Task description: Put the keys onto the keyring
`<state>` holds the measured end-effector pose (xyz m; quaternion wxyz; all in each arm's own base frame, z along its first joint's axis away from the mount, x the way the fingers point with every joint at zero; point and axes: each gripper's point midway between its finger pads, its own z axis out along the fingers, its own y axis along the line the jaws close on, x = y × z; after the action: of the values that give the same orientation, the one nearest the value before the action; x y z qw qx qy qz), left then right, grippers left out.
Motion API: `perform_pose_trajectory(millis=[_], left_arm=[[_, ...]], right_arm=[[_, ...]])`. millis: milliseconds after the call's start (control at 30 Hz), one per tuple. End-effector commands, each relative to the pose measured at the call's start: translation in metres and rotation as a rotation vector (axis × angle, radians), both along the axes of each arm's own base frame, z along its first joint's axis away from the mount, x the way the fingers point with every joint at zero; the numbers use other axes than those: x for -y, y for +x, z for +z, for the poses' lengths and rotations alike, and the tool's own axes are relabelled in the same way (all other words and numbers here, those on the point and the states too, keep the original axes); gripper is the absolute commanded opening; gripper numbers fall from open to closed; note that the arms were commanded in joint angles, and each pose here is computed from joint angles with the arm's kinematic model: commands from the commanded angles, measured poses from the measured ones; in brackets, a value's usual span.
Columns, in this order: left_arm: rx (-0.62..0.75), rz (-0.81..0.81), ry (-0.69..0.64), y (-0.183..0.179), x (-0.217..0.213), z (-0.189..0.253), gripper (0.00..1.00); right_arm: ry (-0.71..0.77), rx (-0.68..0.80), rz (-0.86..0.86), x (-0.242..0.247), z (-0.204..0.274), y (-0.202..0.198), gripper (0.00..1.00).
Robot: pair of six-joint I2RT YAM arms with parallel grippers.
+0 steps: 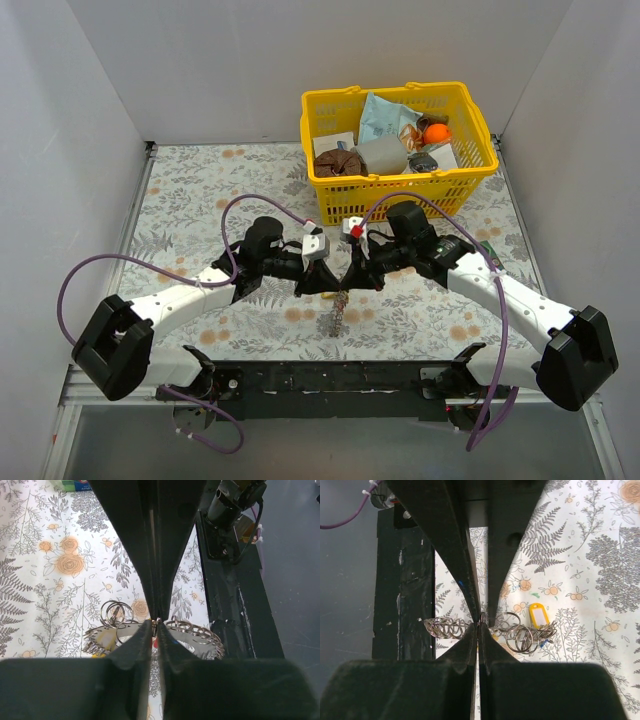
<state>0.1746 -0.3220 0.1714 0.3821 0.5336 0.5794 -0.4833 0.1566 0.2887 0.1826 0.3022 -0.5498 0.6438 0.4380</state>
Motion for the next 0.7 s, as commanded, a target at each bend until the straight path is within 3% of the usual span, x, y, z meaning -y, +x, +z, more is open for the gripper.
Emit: perform_pose_trajectory(millis=[0,167,267,300,400,500,667], left_arm=[[0.049,-0.025,-0.045,0.002,0.007,0.022,0.0],[0.044,-0.008,-0.048,0.002,0.006,0.021,0.0],[0.046,0.018,-0.067,0.002,0.004,0.021,0.0],[0.045,0.028,-0.08,0.001,0.003,0.02,0.0],[0.08,0.047,-0.133,0.002,0.003,0.031,0.0],[0.099,0.083,-0.181,0.002,0.0,0.036,0.0],[0.102,0.109,-0.243,-0.002,-0.005,0.039,0.0]], right_arm=[[0.058,0.05,0.023,-0.009,0.02,0.004,0.01],[0.069,0.06,-0.008,-0.009,0.023,0.008,0.01],[0.111,0.091,-0.044,-0.01,0.034,0.011,0.22],[0.113,0.091,-0.061,-0.009,0.031,0.011,0.35],[0.161,0.135,-0.121,-0.006,0.042,0.017,0.51],[0.198,0.167,-0.164,-0.002,0.051,0.021,0.6],[0.221,0.145,-0.152,0.005,0.049,0.018,0.62]])
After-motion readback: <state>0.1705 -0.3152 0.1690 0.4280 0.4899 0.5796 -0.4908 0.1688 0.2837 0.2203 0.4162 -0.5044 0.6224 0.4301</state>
